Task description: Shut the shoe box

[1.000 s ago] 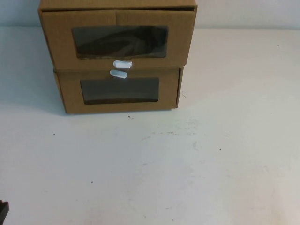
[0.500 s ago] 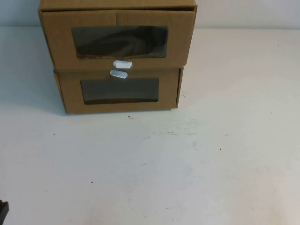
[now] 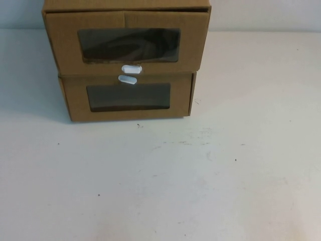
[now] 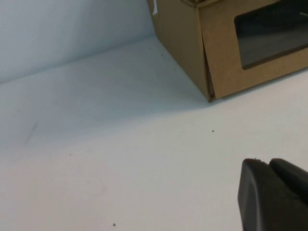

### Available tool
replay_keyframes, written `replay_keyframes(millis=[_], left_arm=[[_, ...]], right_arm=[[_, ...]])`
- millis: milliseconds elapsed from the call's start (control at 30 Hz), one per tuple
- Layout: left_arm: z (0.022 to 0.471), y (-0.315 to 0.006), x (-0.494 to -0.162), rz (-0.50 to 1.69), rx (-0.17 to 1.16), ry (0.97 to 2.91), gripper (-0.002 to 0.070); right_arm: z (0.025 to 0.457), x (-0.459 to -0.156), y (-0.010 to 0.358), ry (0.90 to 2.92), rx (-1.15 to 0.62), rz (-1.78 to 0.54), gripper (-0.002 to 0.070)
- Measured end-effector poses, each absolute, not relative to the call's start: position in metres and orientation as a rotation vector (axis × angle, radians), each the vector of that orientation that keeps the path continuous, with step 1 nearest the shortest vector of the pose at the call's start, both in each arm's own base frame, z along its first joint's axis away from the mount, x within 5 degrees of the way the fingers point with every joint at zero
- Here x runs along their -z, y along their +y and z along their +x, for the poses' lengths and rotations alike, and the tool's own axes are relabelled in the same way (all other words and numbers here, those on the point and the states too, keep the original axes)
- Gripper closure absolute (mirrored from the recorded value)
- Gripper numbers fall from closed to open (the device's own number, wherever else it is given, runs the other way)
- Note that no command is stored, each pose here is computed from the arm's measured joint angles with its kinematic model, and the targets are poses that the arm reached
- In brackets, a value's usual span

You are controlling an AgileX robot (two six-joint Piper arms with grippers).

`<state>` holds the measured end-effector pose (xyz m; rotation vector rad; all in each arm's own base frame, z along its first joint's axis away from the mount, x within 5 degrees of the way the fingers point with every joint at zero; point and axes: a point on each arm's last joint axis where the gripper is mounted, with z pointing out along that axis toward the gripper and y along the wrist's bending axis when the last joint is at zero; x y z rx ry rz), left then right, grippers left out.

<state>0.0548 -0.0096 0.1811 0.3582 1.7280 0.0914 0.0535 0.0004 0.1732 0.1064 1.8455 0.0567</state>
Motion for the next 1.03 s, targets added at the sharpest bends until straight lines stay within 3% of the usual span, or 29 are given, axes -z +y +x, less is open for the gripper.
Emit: replay_keyframes(millis=[233,1033], left_arm=[[0.0522,-0.006,-0.171,0.25,-0.039,1.86,0.0678],[0.0522,-0.0055,-0.1708,0.208,-0.016,1.867,0.0677]], right_arm=[[0.0534,-0.1733,0.0005,1.844,-0.058,0.107,0.0687],[0.0534,-0.1733,0.0005,1.844,-0.06,0.109,0.0687]])
